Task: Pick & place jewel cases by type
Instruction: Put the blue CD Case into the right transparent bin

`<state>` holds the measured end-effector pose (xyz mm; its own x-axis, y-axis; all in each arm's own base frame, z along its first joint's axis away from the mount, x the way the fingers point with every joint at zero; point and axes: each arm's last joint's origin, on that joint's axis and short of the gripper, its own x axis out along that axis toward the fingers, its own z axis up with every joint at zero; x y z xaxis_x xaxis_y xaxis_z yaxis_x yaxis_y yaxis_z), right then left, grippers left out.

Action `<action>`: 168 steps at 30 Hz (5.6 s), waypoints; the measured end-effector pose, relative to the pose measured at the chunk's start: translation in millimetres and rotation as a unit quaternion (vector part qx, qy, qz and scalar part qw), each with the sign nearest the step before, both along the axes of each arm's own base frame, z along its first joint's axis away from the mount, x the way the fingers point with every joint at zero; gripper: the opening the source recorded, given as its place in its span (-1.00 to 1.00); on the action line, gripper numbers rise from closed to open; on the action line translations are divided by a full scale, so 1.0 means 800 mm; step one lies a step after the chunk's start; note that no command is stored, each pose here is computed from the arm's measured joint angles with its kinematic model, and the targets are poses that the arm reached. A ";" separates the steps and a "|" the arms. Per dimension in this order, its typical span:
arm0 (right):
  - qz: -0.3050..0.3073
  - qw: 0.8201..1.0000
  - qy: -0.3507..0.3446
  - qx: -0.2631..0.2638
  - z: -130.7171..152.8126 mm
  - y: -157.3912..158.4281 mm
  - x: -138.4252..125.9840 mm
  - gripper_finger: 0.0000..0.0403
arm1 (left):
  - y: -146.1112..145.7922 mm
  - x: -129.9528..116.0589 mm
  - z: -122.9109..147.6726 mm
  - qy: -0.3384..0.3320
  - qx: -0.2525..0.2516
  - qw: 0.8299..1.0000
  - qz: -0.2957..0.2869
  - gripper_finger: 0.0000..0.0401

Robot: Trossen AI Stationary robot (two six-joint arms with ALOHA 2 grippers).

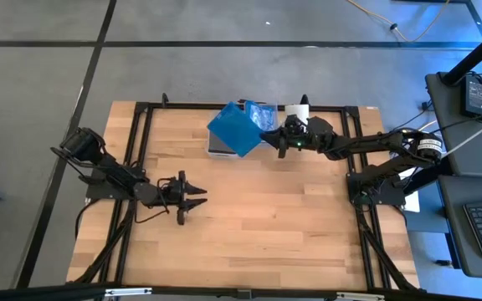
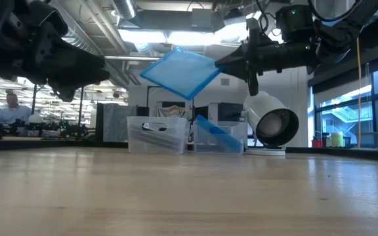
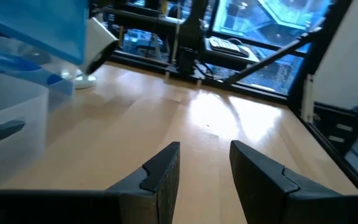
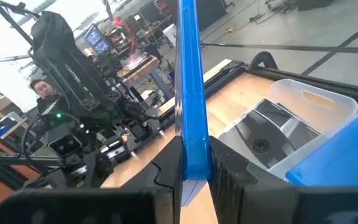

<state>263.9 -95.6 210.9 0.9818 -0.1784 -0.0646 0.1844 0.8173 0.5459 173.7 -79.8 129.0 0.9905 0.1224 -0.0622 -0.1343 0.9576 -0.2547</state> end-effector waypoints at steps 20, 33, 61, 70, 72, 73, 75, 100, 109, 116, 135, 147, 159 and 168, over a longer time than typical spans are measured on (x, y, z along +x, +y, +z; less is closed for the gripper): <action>0.005 0.999 0.024 -0.039 -0.004 0.000 0.000 -0.68 | 0.021 0.004 0.001 -0.036 -0.107 0.983 0.142 -0.32; 0.005 0.999 0.025 -0.045 -0.004 0.000 0.000 -0.68 | 0.029 0.007 0.001 -0.038 -0.107 0.981 0.158 -0.32; 0.099 0.994 0.017 -0.038 -0.004 0.020 0.005 -0.68 | 0.058 0.031 0.030 -0.162 -0.260 0.932 0.196 0.23; 0.132 0.991 0.009 -0.025 -0.003 0.022 0.005 -0.68 | 0.070 0.034 0.035 -0.169 -0.231 0.941 0.179 0.21; 0.132 0.991 0.009 -0.022 -0.003 0.022 0.005 -0.68 | 0.071 0.034 0.035 -0.169 -0.225 0.943 0.175 0.19; 0.132 0.991 0.009 -0.019 -0.003 0.022 0.005 -0.68 | 0.072 0.035 0.035 -0.168 -0.222 0.945 0.172 0.17; 0.132 0.991 0.007 -0.014 -0.002 0.022 0.005 -0.68 | 0.072 0.035 0.036 -0.165 -0.215 0.948 0.166 0.13; 0.139 0.989 0.007 -0.053 -0.002 0.022 0.005 -0.66 | 0.072 0.041 0.054 -0.184 -0.131 0.960 0.162 -0.81; 0.111 0.984 -0.038 -0.133 0.033 0.011 -0.008 -0.25 | 0.074 0.041 0.053 -0.187 -0.137 0.957 0.176 -0.80; 0.084 0.981 -0.048 -0.168 0.065 0.005 -0.038 -0.10 | 0.096 0.044 0.057 -0.217 -0.213 0.944 0.131 -0.79; 0.103 0.982 0.082 -0.135 0.072 0.030 -0.101 -0.09 | 0.251 0.096 0.146 -0.018 -0.247 0.958 0.144 -0.80; 0.031 0.976 0.162 -0.144 0.068 0.037 -0.129 -0.09 | 0.342 0.113 0.246 0.147 -0.337 0.916 0.163 -0.79; 0.032 0.963 0.236 -0.125 0.051 0.038 -0.136 -0.09 | 0.424 0.182 0.222 0.260 -0.401 0.865 0.154 -0.78; 0.036 0.960 0.250 -0.117 0.048 0.039 -0.138 -0.09 | 0.465 0.195 0.194 0.272 -0.446 0.840 0.147 -0.77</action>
